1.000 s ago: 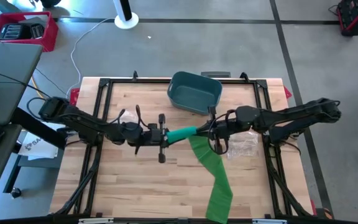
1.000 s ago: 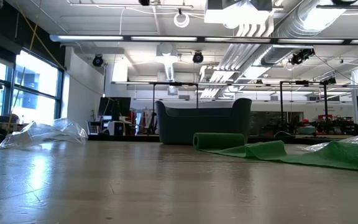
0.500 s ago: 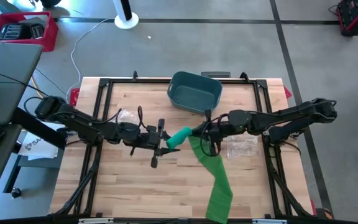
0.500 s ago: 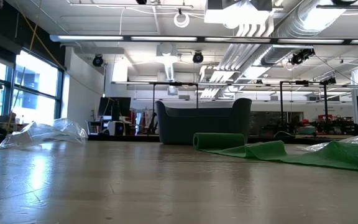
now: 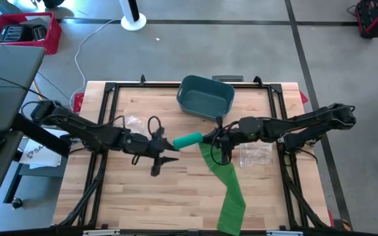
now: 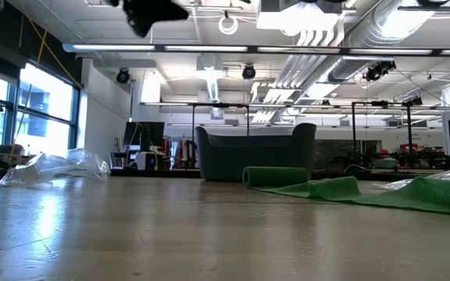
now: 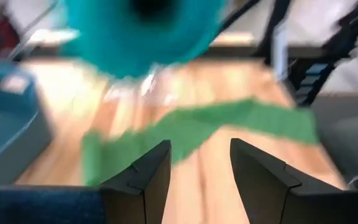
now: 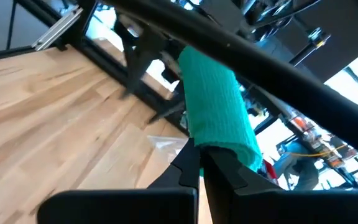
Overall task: Roll bandage
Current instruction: Roll the light green bandage
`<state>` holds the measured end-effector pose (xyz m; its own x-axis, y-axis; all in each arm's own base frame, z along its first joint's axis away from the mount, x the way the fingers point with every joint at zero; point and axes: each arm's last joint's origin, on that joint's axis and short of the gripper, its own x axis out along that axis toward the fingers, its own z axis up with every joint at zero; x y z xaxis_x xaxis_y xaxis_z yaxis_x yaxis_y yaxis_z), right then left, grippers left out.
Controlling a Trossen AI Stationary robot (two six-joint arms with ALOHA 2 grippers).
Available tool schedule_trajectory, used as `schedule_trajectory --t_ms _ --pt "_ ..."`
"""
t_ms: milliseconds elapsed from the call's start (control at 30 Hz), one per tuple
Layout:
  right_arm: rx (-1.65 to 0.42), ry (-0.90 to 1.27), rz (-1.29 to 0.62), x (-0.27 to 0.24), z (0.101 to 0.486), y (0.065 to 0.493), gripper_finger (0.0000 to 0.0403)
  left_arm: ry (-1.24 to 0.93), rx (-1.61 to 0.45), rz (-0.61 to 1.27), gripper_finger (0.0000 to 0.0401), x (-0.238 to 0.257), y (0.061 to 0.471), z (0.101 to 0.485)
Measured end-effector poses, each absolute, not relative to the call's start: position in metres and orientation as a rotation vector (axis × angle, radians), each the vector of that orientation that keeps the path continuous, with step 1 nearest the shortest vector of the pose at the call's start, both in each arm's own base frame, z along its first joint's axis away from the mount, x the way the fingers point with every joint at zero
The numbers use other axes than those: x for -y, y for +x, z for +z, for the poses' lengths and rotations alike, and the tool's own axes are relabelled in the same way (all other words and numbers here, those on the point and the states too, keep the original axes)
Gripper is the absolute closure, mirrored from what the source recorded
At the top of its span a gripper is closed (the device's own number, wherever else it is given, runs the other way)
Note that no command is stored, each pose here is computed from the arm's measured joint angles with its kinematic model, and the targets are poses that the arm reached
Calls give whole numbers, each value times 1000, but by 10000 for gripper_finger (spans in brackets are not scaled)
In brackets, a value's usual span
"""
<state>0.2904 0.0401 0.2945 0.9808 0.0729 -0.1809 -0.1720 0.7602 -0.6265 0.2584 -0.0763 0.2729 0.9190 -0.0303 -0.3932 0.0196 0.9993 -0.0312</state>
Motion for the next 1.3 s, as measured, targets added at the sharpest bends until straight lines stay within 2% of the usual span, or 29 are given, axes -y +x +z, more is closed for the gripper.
schedule_trajectory --t_ms 133,333,567,667,933,1167,1300 --pt "-196 -650 150 -38 290 290 403 -30 -479 102 240 70 235 278" --pt "-260 -576 225 -33 273 299 403 12 -382 254 240 63 207 301" --pt "-253 -482 400 -11 220 339 403 24 -323 328 240 61 205 308" --pt "-297 -409 410 4 193 355 403 2 -348 338 240 63 209 302" --pt "-422 -258 505 32 140 383 403 -29 -504 415 240 65 218 274" --pt "-538 -104 550 43 118 391 403 -171 -732 475 241 62 202 253" --pt "-552 -94 550 43 116 391 403 -251 -843 553 241 58 191 245"
